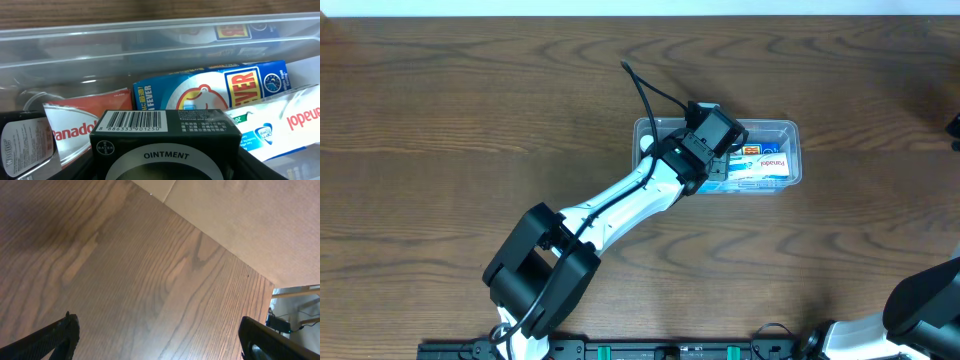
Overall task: Pack container
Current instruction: 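Lower the green tin into the container's middle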
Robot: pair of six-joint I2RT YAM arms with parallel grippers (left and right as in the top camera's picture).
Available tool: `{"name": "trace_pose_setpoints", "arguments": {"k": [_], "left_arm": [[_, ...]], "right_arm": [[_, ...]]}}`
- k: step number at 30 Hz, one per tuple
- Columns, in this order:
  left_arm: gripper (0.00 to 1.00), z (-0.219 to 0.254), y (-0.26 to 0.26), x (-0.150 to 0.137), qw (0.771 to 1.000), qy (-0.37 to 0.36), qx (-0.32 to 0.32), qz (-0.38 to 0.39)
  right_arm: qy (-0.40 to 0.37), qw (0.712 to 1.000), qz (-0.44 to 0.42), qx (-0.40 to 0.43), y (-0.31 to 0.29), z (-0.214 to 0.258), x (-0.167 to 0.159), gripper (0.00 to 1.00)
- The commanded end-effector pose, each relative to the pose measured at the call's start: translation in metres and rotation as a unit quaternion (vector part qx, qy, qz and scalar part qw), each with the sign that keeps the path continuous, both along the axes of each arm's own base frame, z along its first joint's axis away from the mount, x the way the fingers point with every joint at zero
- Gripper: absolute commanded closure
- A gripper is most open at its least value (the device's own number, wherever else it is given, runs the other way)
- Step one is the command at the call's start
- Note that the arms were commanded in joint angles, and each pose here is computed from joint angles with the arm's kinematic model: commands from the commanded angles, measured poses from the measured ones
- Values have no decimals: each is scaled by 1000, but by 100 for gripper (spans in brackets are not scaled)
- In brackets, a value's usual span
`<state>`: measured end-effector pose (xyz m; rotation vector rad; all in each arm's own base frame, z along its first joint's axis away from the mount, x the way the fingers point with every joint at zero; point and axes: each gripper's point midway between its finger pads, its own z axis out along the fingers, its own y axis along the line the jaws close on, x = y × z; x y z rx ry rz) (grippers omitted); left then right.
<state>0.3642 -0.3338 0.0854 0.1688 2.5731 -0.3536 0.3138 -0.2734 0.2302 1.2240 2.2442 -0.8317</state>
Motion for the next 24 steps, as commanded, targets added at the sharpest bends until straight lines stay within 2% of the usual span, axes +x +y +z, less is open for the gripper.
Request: {"name": "trace_pose_setpoints", "arguments": {"k": [1,4,7,24], "left_arm": [[43,3,-1,5,1000,-9,0,10],[43,2,-1,5,1000,-8,1,10],[28,2,-1,4,1000,-7,2,10],[28,4,-2,6,1000,-11,-2,10]], "right_arm": [[-6,1000,-5,-12,-3,11,-3,1],[-6,1000,-5,-12,-3,11,-3,1],[-6,1000,-5,-12,-3,11,-3,1],[-6,1000,-5,-12,-3,11,-3,1]]}}
